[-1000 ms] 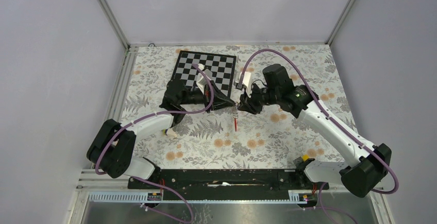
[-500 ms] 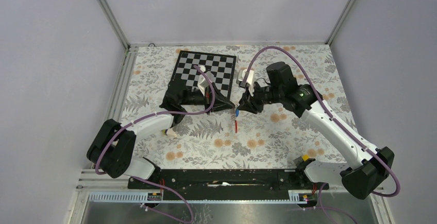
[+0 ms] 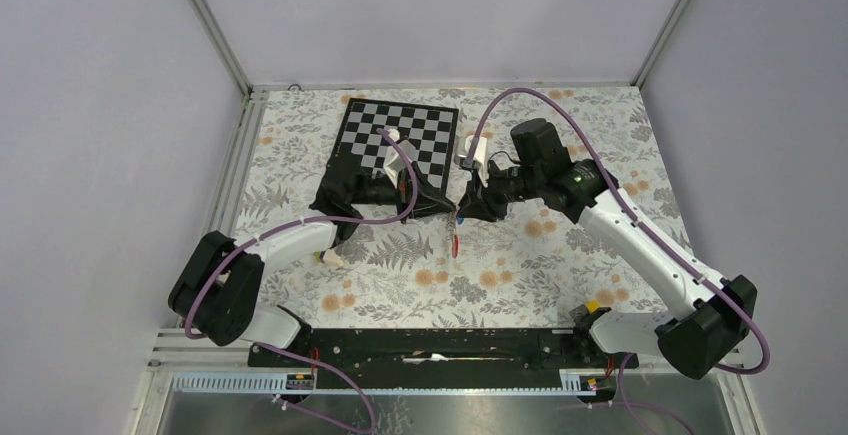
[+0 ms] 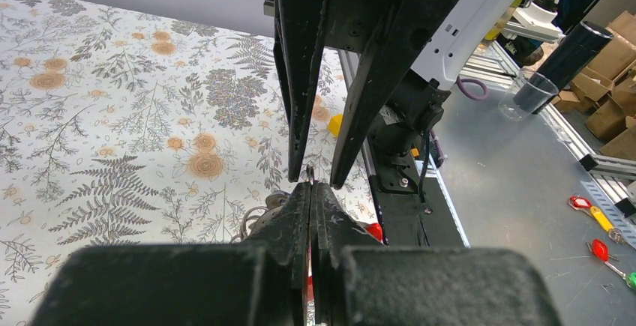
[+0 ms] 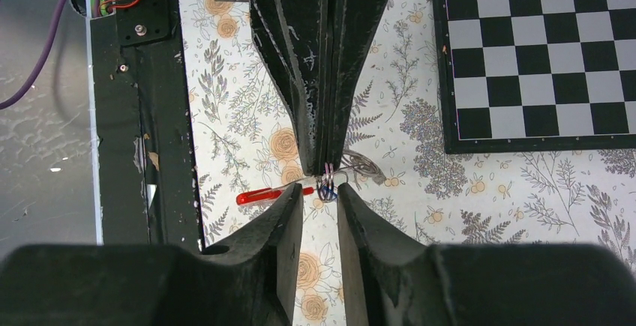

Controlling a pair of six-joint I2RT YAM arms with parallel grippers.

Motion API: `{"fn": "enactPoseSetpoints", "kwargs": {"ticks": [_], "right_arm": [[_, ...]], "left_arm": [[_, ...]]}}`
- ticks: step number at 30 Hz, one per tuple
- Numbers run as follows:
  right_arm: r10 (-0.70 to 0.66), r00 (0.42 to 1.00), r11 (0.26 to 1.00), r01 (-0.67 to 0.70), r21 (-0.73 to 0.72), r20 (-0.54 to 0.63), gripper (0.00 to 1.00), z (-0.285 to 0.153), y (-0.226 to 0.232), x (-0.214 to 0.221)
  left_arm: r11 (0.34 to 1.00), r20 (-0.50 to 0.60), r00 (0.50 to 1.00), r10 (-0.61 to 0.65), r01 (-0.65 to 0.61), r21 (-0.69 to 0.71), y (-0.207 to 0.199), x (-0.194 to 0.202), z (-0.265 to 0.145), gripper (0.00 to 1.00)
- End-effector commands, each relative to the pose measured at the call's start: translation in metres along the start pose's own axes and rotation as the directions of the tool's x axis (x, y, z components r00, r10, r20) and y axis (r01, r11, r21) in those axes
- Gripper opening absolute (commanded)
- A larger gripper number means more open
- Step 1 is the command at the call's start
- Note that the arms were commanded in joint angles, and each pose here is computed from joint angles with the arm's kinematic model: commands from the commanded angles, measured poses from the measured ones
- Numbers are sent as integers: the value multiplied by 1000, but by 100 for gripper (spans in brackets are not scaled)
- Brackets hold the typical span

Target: Put the keys on the keyring

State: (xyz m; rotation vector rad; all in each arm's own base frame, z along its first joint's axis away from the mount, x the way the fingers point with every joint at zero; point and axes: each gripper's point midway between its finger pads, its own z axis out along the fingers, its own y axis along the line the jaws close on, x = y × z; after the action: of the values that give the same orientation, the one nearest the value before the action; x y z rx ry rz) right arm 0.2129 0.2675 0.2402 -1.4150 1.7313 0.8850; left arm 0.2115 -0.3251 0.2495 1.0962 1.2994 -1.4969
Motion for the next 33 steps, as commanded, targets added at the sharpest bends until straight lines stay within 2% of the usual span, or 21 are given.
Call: {"fn": "enactPoseSetpoints", "kwargs": {"ticks": [1,11,14,18,21,24,28,33], "right_arm": [[-18,999,1000,18,-6,34,30,-1,-1,-11],[-14,999,999,15,-30,35,11,3,1,-8],[-24,999,999,25,-31,38,1,2,1,-9],[-36,999,999,36,-20,8,0,-2,-1,-11],[-18,998,1000,17,-8,-58,0,-6,-4,-7],[-8,991,1000,9,7,-133,0,-5,-8,0],[11,981,1000,-10,9,-194,0,0,-9,8],[29,972,1000,-29,1,-233,0,6,-9,14]], "left_arm": [[997,22,997,72,-73,40,-10,-10,0,0],[996,24,997,73,-74,42,-11,-11,1,0],[996,24,997,73,-74,42,-11,-11,1,0],[995,14,996,90,-91,34,-8,-10,1,1],[993,-35,992,121,-121,2,2,-5,0,18],[989,-67,988,137,-140,-43,12,-5,1,30],[988,-71,988,140,-143,-50,14,-6,3,36],[989,-70,988,141,-144,-36,11,-5,6,38]]}}
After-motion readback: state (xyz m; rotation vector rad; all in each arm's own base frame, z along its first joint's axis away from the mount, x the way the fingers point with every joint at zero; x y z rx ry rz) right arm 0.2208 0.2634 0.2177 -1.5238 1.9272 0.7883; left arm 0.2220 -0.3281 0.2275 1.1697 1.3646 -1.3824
